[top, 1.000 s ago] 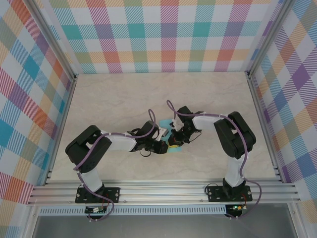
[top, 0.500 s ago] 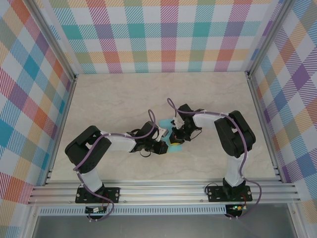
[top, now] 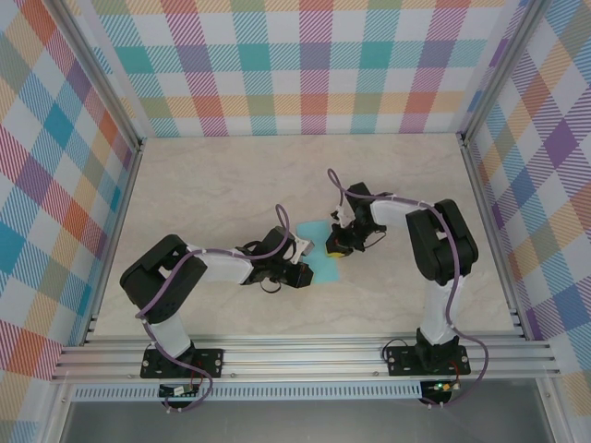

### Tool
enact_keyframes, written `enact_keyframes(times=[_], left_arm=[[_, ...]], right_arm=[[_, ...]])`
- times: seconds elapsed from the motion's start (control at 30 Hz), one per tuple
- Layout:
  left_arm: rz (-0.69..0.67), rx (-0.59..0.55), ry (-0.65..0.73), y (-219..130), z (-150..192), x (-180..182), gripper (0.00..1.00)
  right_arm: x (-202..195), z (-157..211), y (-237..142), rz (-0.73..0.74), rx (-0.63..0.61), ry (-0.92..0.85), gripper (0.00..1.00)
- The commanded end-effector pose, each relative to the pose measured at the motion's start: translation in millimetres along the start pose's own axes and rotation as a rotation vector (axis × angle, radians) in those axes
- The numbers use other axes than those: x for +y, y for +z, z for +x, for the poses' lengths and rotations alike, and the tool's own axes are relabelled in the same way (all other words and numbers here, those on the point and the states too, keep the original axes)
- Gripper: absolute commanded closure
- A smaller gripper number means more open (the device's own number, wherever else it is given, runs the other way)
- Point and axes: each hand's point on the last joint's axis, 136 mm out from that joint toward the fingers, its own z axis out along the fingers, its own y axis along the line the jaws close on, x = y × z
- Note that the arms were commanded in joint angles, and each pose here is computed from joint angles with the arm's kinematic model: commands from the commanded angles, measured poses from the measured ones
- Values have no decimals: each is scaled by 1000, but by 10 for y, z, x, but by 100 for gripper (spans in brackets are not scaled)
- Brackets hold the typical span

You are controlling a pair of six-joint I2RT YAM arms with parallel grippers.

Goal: Fold a paper plane with a square sheet of paper (fold left side to right side)
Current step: Fold the triangle a second time at the center of the table.

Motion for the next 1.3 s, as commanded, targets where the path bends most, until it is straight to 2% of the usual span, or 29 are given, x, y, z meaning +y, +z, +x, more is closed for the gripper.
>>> enact_keyframes(times=[0.0, 0.4, 0.57, 0.67, 0.97, 1.27], left_arm=[[-126, 154, -66, -1, 542, 326, 94], [-126, 146, -53, -70, 508, 286, 89], [-123, 136, -47, -62, 453, 264, 89], [-119, 132, -48, -46, 429, 257, 89], [-122, 124, -49, -54, 414, 259, 89], [-125, 143, -42, -89, 452, 248, 88]], right_arm=[[-236, -176, -66, 82, -44, -23, 97], [-242, -131, -17, 57, -23, -20, 97], [19, -237, -318, 20, -102, -83, 96], [222, -193, -446, -40, -110, -111, 95], [395, 187, -74, -107, -11, -96, 95], [178, 105, 167, 17, 31, -50, 96]])
